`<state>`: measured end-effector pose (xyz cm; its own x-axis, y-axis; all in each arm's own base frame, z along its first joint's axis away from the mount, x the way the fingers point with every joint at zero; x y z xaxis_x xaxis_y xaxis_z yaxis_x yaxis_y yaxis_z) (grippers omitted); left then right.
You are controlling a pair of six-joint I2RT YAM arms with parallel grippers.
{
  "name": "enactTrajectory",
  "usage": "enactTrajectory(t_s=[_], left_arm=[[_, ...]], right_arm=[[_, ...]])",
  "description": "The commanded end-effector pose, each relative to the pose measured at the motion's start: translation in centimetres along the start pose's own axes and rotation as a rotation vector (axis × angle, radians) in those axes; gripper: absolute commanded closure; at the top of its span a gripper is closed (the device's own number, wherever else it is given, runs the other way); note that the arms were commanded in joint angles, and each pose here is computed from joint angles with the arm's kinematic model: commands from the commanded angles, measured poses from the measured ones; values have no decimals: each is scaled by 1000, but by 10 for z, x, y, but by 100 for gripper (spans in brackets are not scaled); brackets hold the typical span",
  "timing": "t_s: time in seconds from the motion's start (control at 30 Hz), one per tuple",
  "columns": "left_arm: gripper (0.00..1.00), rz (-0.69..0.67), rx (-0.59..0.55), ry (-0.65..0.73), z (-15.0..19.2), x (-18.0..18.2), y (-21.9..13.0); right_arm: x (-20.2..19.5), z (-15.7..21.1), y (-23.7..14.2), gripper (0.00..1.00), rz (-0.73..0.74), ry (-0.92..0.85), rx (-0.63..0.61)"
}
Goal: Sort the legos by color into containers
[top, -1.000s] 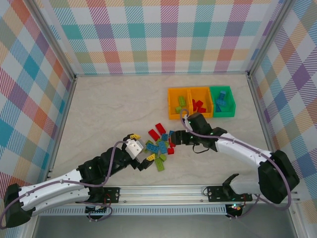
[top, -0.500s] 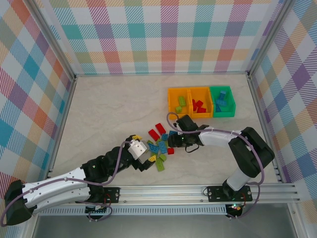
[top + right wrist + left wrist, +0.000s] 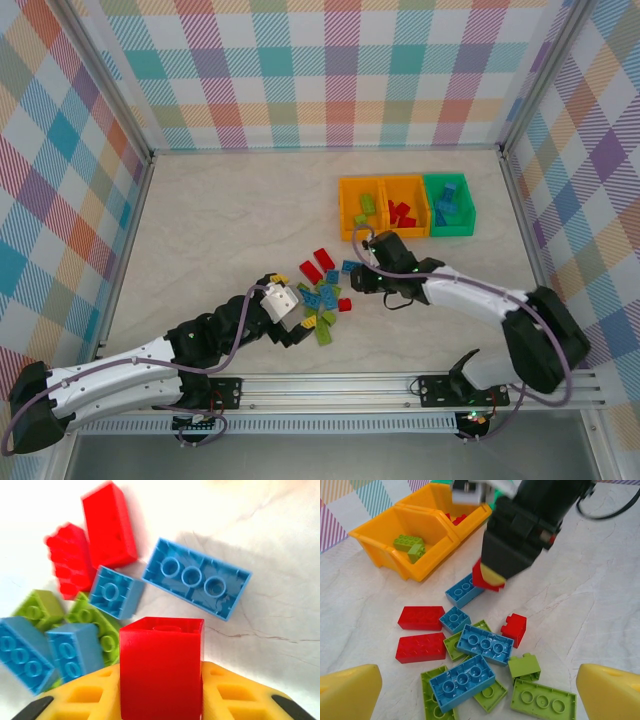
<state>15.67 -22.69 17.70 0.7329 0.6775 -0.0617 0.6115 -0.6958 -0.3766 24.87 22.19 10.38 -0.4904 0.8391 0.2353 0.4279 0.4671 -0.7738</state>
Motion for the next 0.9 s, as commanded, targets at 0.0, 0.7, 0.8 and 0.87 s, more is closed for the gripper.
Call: enactTrajectory(t_s=[0.0,0.7,0.8,0.87], left_arm=[[0,22,-33,8,-5,-5,0],[0,-172,-41,-11,-7,25,-4],[0,-266,-38,-24,-8,38,-5],[0,-301,-31,-31,-7,43,-3]], right_arm=[[-10,-18,-33,73,77,-14,-106],[-189,-164,-10,51,271,209,-216],[-186,-165,-14,42,253,219,-221],[-179,-164,-22,41,233,226,-232]])
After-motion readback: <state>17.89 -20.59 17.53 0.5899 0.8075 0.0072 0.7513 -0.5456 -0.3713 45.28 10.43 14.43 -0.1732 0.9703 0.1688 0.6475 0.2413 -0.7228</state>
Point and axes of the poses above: each hand's point on the last joint's axis, 136 mm out from that joint toward the fingers, its own y axis out along the fingers, its own x axis along the line the jaws close on, z = x × y, the point moved 2 cm from there along -y, back along the fingers, and after that the axes turned 14 degrees about -y, right-handed, at the moved point
